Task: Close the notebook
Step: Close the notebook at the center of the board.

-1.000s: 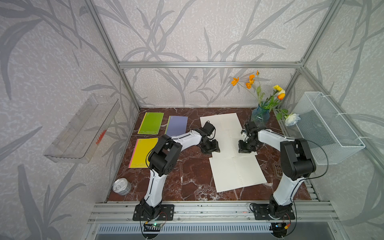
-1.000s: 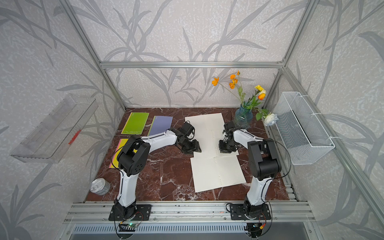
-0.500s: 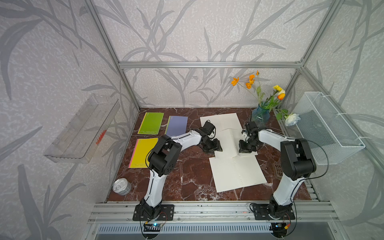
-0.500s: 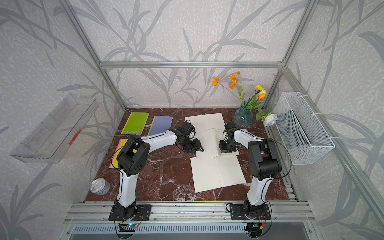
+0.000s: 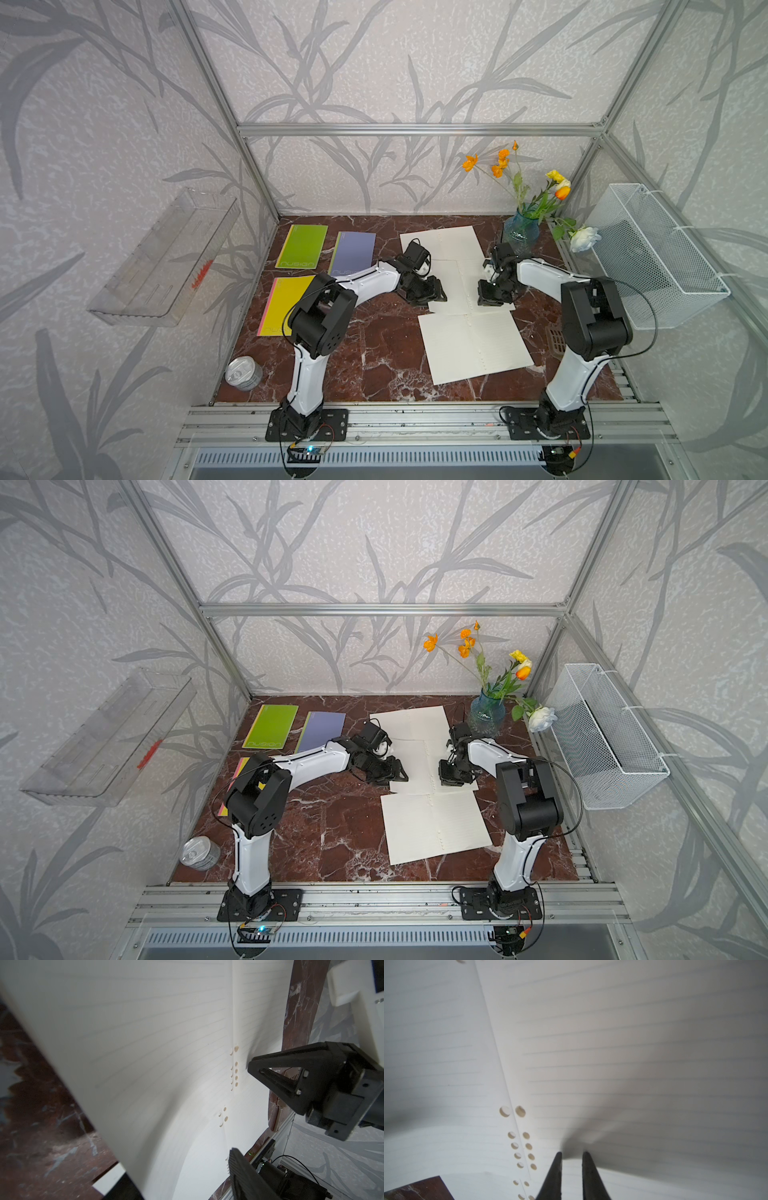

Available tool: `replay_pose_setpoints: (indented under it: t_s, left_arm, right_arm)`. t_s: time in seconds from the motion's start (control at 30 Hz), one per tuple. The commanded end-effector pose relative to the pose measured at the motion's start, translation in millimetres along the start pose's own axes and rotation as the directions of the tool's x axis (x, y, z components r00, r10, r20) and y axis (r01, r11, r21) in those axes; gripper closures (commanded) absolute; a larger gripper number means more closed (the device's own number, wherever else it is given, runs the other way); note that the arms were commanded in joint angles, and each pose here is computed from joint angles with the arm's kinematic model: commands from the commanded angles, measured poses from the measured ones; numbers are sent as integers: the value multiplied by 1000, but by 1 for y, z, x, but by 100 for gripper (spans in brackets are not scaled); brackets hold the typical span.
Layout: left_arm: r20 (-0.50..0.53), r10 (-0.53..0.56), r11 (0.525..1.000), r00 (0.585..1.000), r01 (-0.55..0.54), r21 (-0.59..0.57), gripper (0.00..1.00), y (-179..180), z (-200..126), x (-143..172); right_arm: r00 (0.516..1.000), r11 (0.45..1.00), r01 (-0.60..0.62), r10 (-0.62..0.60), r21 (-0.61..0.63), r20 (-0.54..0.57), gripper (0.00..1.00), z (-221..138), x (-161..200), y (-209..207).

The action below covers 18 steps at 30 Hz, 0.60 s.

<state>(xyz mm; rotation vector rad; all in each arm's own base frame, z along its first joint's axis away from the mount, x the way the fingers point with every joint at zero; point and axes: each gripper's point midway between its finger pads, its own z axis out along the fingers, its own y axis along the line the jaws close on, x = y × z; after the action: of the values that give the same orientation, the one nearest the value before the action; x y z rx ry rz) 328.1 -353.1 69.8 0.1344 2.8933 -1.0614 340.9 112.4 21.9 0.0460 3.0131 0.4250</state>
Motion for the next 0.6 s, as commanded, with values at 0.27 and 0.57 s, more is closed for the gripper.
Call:
replay_pose_setpoints:
  t_s: [0.27,0.57]
  left_arm:
    - [30,41,999,999,-40,-29,55,-6,-16,0]
    - [50,21,997,999,-18,-69,71,3,-16,-1]
  right_arm:
    - [999,1000,-4,4,1,-53,81,13,17,-2]
    - [999,1000,1,-1,-2,-45,81,9,19,1]
